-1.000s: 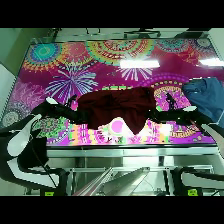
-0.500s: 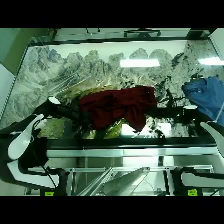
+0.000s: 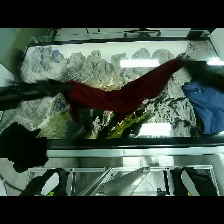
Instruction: Fold the shirts.
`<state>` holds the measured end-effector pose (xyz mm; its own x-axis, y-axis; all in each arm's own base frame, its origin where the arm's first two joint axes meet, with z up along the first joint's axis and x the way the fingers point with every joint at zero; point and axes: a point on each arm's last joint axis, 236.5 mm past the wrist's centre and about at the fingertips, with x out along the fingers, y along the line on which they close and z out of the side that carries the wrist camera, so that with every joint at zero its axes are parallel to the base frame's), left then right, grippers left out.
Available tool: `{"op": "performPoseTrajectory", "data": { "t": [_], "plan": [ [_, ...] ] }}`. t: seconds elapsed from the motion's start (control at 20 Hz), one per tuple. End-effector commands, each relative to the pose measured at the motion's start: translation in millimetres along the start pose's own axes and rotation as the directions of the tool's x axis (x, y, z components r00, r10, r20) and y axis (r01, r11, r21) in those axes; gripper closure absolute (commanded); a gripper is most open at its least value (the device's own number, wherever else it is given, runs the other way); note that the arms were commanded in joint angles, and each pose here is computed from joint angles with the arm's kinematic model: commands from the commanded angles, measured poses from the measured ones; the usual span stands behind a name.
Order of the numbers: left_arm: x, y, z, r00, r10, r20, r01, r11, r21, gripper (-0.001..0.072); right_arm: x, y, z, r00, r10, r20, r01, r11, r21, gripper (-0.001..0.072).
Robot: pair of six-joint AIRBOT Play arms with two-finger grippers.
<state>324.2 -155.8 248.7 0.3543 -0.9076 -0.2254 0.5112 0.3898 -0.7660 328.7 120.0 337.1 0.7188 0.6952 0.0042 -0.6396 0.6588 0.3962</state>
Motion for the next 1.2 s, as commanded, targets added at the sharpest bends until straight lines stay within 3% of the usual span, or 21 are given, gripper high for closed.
{"op": "performPoseTrajectory", "data": {
  "t": [0.0, 0.2, 0.25, 0.35, 0.5, 0.65, 0.85, 0.95, 1.0, 1.05, 1.1, 1.15],
  "plan": [
    [-53.6, -134.2, 40.5, 0.977, -0.099, 0.187, 0.029, 0.939, 0.342, 0.0689, -70.2, 94.8, 89.9, 0.958, -0.051, 0.282, 0.145, 0.935, -0.323, 0.0696],
    [-94.7, -204.8, 66.5, 0.919, -0.034, 0.393, -0.206, 0.807, 0.553, 0.0687, -115.7, 146.0, 132.2, 0.87, -0.106, 0.481, 0.382, 0.762, -0.523, 0.0696],
    [-99.7, -198.2, 71.6, 0.908, 0.017, 0.419, -0.268, 0.791, 0.55, 0.0686, -116.9, 139.2, 136.0, 0.861, -0.124, 0.493, 0.406, 0.751, -0.52, 0.0695],
    [-96.8, -166.4, 76.9, 0.915, 0.069, 0.397, -0.279, 0.821, 0.499, 0.0686, -98.1, 99.6, 130.9, 0.899, -0.144, 0.414, 0.349, 0.807, -0.477, 0.0696],
    [-57.5, -78.7, 73.2, 0.964, 0.09, 0.249, -0.171, 0.929, 0.328, 0.0685, -42.3, 3.4, 98.6, 0.971, -0.129, 0.202, 0.189, 0.929, -0.317, 0.0696],
    [11.5, 38.6, 36.9, 0.985, 0.173, 0.021, -0.174, 0.974, 0.146, 0.0685, 35.8, -90.9, 30.3, 0.996, -0.094, -0.007, 0.092, 0.986, -0.141, 0.0695],
    [77.5, 196.9, -23.4, 0.938, 0.297, -0.177, -0.312, 0.948, -0.065, 0.0685, 124.3, -210.4, -96.3, 0.961, -0.178, -0.211, 0.198, 0.977, 0.075, 0.0695],
    [88.9, 253.0, -39.1, 0.929, 0.283, -0.238, -0.327, 0.93, -0.17, 0.0685, 147.2, -253.4, -152.4, 0.933, -0.233, -0.274, 0.279, 0.95, 0.142, 0.0693],
    [91.0, 274.1, -45.2, 0.928, 0.255, -0.271, -0.316, 0.924, -0.213, 0.0684, 152.4, -264.9, -173.3, 0.924, -0.236, -0.301, 0.296, 0.94, 0.172, 0.0585],
    [92.3, 286.5, -49.7, 0.929, 0.214, -0.302, -0.293, 0.924, -0.245, 0.0635, 155.7, -271.9, -187.3, 0.922, -0.228, -0.313, 0.301, 0.93, 0.211, 0.032],
    [91.5, 295.3, -51.9, 0.928, 0.172, -0.33, -0.267, 0.926, -0.267, 0.0375, 156.2, -277.9, -194.4, 0.92, -0.228, -0.317, 0.311, 0.919, 0.241, 0.0247],
    [88.6, 300.0, -50.9, 0.927, 0.14, -0.348, -0.247, 0.926, -0.286, 0.0221, 153.6, -281.5, -194.3, 0.919, -0.234, -0.318, 0.322, 0.911, 0.259, 0.0247]
  ]
}}
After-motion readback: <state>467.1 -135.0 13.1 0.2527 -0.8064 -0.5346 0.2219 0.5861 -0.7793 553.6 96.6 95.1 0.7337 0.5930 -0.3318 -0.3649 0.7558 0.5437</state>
